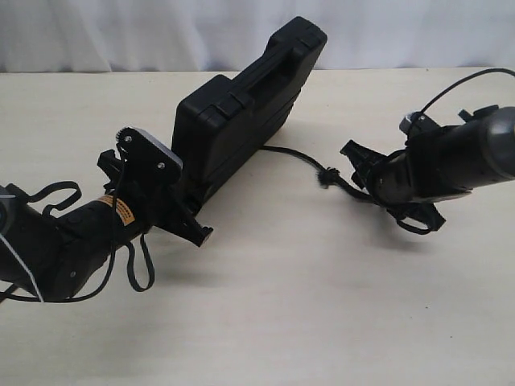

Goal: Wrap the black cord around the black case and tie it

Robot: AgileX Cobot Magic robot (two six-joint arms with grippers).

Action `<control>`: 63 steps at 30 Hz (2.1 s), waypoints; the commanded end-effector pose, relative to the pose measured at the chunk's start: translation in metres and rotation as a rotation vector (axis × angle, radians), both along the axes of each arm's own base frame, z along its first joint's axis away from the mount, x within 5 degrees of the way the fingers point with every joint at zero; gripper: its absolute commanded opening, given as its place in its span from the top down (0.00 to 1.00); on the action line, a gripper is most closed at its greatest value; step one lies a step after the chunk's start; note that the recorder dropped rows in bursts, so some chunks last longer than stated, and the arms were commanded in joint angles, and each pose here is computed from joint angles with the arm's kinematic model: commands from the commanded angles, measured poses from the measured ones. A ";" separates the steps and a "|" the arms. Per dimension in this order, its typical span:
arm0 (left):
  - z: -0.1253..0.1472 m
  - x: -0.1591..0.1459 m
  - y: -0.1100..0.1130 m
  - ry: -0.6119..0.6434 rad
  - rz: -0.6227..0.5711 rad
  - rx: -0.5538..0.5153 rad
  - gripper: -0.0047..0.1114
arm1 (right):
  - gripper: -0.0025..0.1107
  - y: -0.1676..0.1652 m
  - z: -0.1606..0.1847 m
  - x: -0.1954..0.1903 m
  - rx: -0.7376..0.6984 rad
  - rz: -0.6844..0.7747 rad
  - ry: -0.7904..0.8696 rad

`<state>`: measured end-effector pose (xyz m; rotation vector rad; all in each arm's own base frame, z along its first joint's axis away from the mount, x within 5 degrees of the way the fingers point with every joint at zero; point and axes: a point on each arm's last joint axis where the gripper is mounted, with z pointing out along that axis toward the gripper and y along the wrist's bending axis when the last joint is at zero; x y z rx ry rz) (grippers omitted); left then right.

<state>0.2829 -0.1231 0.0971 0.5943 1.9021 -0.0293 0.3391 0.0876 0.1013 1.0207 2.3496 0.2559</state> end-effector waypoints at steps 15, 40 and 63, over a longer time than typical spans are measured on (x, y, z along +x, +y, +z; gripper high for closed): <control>0.004 0.003 0.003 -0.034 0.037 -0.017 0.96 | 0.94 0.001 -0.013 0.009 -0.054 0.079 -0.001; 0.004 0.002 0.003 -0.026 0.037 -0.015 0.96 | 0.94 0.000 0.066 -0.068 -0.490 0.862 -0.589; 0.002 -0.001 -0.005 -0.037 -0.109 0.059 0.96 | 0.94 0.021 0.068 -0.075 -0.457 1.023 -0.769</control>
